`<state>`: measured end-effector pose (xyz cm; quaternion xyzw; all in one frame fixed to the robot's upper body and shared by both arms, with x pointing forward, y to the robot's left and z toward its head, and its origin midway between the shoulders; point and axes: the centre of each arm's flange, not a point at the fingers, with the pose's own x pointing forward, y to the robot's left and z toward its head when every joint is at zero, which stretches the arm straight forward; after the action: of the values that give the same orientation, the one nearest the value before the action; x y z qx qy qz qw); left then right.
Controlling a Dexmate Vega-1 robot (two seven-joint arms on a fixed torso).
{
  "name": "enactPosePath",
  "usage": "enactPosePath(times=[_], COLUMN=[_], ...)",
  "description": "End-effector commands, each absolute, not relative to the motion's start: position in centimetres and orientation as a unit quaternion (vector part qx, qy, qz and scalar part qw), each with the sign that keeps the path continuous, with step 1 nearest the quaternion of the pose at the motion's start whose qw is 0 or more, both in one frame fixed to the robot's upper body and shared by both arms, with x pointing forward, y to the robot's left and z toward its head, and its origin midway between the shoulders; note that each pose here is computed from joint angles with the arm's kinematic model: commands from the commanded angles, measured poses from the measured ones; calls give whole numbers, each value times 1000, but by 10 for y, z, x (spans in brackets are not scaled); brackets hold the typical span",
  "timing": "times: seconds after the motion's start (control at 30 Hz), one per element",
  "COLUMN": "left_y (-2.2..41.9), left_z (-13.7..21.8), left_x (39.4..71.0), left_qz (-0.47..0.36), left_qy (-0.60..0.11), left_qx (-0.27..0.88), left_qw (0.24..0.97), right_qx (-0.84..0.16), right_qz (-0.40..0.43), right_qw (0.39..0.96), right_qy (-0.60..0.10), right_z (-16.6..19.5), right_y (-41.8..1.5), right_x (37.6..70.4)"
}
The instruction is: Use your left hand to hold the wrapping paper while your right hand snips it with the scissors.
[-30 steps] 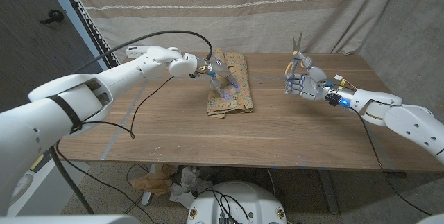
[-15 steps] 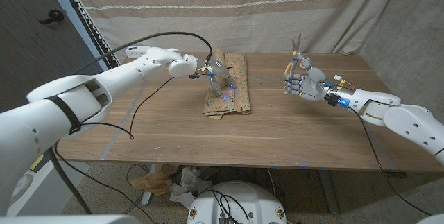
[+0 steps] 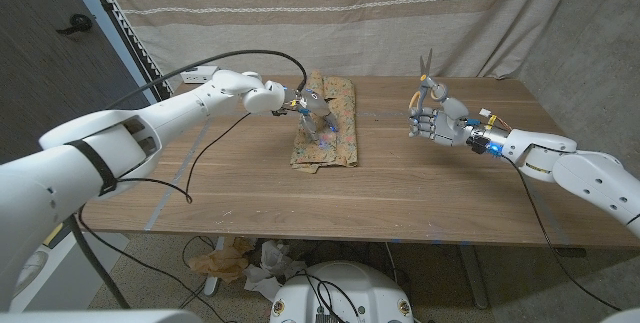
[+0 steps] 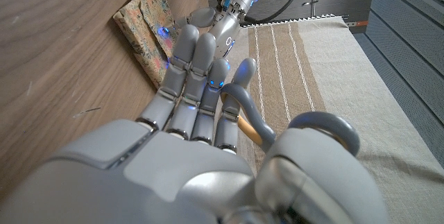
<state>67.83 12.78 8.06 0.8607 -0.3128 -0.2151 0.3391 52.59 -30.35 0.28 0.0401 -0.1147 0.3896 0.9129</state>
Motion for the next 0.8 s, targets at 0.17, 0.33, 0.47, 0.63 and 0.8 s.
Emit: enactPosePath(times=[0.17, 0.33, 0.47, 0.63, 0.8], left_y=[126, 125, 124, 122, 124], left_z=[67, 61, 57, 57, 63], left_x=[683, 684, 685, 688, 690], left_qz=[-222, -222, -226, -231, -224], left_qy=[-300, -299, -303, -307, -318], left_qx=[866, 865, 861, 854, 843], left_qw=[333, 335, 341, 351, 371], right_qx=[38, 37, 37, 37, 37], right_qz=[383, 381, 378, 374, 371], right_qw=[916, 918, 919, 921, 922], right_qy=[-111, -108, -105, -103, -106], right_z=[3, 4, 3, 3, 3], right_y=[-304, -304, -305, -307, -309], right_x=[526, 528, 529, 531, 532])
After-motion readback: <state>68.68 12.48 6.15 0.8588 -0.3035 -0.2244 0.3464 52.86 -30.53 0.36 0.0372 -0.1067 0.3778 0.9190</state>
